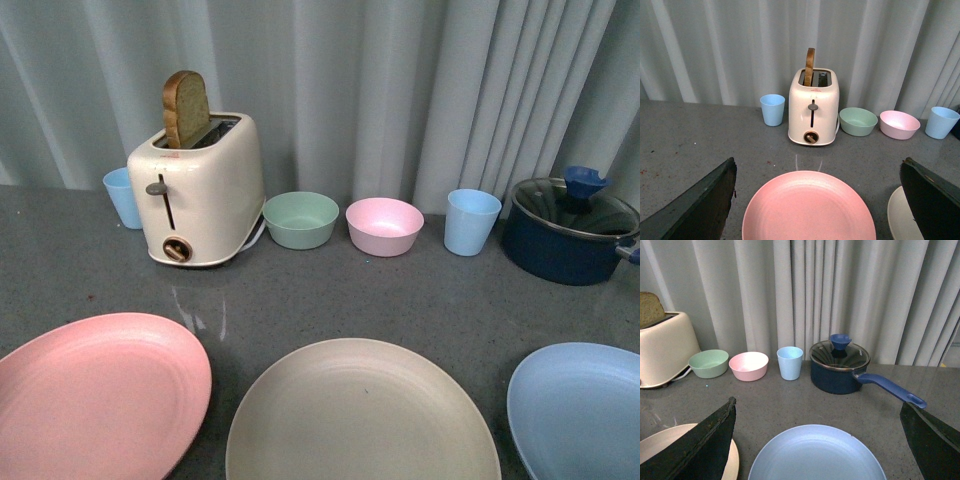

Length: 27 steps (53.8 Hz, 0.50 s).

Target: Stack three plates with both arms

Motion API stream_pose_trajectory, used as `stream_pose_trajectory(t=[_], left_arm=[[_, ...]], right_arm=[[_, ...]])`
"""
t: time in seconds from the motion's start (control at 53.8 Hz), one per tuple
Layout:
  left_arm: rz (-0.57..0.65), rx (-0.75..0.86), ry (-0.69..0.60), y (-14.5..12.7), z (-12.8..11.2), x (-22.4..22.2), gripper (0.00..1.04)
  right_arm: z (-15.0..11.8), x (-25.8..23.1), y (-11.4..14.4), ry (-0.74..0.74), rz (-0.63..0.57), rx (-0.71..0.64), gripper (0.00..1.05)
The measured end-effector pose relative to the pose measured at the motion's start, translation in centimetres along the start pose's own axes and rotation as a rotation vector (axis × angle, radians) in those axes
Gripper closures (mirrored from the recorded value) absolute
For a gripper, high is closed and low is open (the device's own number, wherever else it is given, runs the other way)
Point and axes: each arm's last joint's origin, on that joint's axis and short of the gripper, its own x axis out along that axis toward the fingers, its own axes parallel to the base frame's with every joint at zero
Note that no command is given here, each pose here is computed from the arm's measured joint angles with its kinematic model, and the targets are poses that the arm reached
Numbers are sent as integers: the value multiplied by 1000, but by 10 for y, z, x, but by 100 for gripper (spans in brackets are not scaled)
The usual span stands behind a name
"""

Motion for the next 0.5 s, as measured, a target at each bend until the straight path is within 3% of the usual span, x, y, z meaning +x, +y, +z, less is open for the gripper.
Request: stream_pose_trajectory(t=[0.502], left_arm=[[0,0,0,0,0,0,7]], right_arm=[[0,0,0,0,0,0,7]])
